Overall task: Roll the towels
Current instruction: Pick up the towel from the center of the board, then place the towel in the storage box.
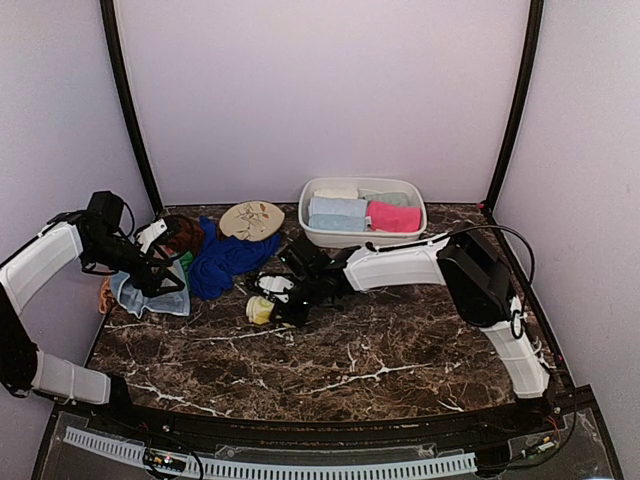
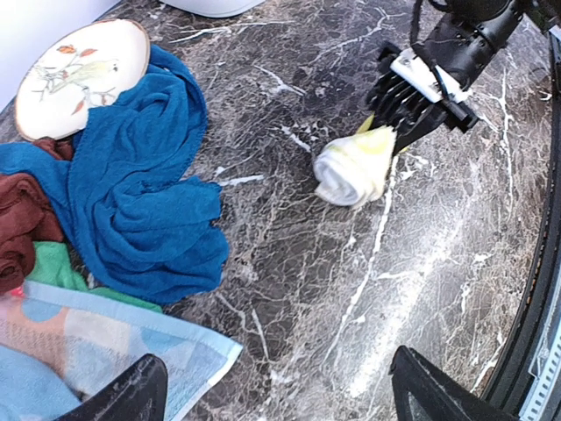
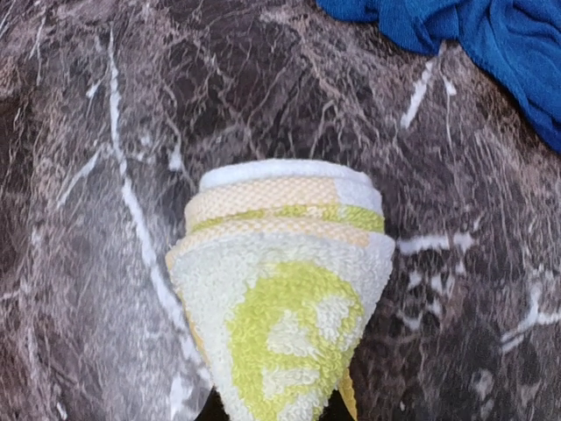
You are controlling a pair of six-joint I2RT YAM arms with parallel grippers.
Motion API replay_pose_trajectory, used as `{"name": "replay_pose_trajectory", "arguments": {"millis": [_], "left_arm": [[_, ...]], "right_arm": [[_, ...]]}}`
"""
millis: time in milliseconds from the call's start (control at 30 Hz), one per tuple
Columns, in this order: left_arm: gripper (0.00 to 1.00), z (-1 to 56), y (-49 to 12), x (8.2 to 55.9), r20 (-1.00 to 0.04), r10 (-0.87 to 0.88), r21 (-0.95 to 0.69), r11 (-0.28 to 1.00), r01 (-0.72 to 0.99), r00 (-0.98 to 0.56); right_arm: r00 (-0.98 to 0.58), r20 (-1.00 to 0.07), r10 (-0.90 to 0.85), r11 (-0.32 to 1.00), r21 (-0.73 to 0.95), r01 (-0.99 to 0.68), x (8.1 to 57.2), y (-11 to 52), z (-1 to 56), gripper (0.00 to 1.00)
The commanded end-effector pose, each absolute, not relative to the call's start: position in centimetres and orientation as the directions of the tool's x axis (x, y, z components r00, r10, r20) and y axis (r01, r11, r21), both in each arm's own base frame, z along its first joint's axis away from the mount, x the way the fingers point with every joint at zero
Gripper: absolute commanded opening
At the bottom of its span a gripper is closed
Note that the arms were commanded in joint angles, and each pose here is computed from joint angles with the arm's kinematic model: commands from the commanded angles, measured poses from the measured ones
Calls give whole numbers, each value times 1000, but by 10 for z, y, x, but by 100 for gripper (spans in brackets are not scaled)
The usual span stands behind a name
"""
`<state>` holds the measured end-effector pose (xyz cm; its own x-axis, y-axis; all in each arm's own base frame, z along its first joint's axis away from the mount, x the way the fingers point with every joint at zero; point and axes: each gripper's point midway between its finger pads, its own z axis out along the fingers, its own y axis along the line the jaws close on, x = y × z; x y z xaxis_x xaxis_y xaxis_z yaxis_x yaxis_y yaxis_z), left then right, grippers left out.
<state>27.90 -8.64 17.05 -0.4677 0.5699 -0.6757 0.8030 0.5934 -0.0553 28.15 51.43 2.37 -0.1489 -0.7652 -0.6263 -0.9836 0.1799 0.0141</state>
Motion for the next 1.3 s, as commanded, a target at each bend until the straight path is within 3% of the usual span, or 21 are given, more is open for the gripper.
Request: {"name": "replay_pose_trajectory", "arguments": {"millis": [0, 100, 233, 333, 433, 600, 767, 933, 1267], "left_arm": [[91, 182, -78, 278, -686, 569, 4, 627, 779, -454], [89, 185, -76, 286, -690, 555, 9, 649, 761, -464], [87, 185, -75, 293, -686, 542, -5, 664, 748, -485], [86, 185, -73, 297, -690, 541, 7, 670, 742, -481], [86, 185, -74, 302, -701, 533, 10, 672, 741, -474], [84, 179, -72, 309, -688, 524, -13, 682, 731, -501], [84, 172, -70, 313, -674, 528, -15, 689, 724, -517], [83, 167, -67, 320, -660, 525, -25, 700, 714, -538], [81, 159, -65, 329, -640, 517, -48, 710, 702, -567]], "right_arm": [[-254, -346, -903, 279, -23, -960, 274, 429, -5, 0], [-175, -405, -897, 301, -272, -914, 320, 420, 67, 0], [-124, -535, -836, 431, -499, -752, 386, 385, 187, 0], [-115, -508, -854, 466, -646, -605, 434, 332, 242, 0], [-138, -399, -907, 417, -796, -439, 470, 282, 268, 0], [-201, -256, -946, 314, -879, -360, 513, 229, 267, 0], [-215, -172, -961, 255, -851, -460, 538, 208, 227, 0], [-180, -125, -976, 205, -810, -550, 547, 209, 179, 0], [-99, -139, -985, 167, -667, -726, 539, 219, 115, 0]]}}
